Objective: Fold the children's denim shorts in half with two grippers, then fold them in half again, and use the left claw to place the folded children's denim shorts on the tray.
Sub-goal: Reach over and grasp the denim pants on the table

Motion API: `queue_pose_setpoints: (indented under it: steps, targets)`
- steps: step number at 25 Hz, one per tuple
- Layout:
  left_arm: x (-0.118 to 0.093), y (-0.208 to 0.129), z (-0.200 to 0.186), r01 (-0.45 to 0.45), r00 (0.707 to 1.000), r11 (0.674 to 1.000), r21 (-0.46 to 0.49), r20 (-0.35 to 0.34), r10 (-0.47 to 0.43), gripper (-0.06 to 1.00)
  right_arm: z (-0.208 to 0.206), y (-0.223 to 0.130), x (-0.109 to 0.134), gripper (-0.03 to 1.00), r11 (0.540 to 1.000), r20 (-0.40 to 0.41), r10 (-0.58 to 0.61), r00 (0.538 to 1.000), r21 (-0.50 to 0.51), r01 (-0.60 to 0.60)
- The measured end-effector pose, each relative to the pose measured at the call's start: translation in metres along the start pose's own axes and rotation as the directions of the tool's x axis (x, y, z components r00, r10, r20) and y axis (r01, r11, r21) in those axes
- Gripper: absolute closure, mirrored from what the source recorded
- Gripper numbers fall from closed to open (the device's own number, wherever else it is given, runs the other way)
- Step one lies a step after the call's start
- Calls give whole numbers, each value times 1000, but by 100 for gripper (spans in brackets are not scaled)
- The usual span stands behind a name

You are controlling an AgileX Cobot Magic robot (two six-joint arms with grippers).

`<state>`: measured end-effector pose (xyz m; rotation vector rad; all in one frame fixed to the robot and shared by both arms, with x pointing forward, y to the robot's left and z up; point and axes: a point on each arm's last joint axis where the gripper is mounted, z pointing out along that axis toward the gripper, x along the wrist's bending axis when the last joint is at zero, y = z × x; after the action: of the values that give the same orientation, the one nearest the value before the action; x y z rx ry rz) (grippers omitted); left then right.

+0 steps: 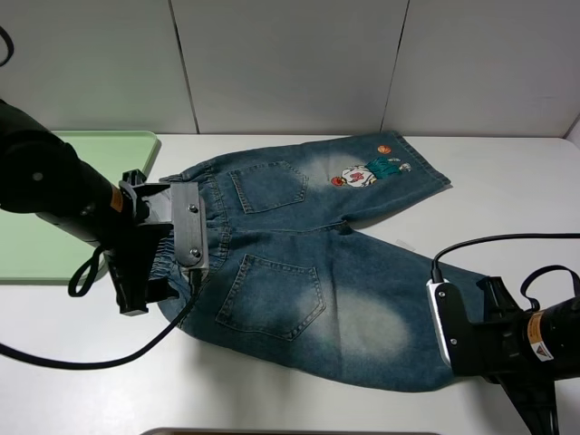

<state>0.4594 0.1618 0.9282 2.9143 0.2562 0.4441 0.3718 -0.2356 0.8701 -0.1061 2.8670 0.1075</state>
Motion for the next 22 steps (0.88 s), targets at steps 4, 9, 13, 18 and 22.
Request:
queue_pose_setpoints:
  steps: [4, 9, 13, 18, 22]
  targets:
    - [-5, -12, 4, 35, 999, 999, 37, 28, -36, 7, -1, 4, -8, 99, 1000, 24, 27, 999, -14, -27]
    - [1, -26, 8, 119, 993, 992, 30, -5, -119, 7, -2, 6, -13, 99, 998, 40, 58, 998, -29, -57]
    - [7, -30, 12, 121, 992, 993, 16, -30, -120, 7, -2, 6, -13, 99, 998, 40, 62, 997, -29, -61]
    - [7, -31, 21, 87, 996, 996, 21, -24, -87, 7, -2, 6, -13, 99, 997, 44, 64, 997, -34, -63]
    - [6, -32, 31, 73, 997, 997, 27, -12, -73, 7, -2, 6, -13, 99, 997, 45, 64, 997, -35, -63]
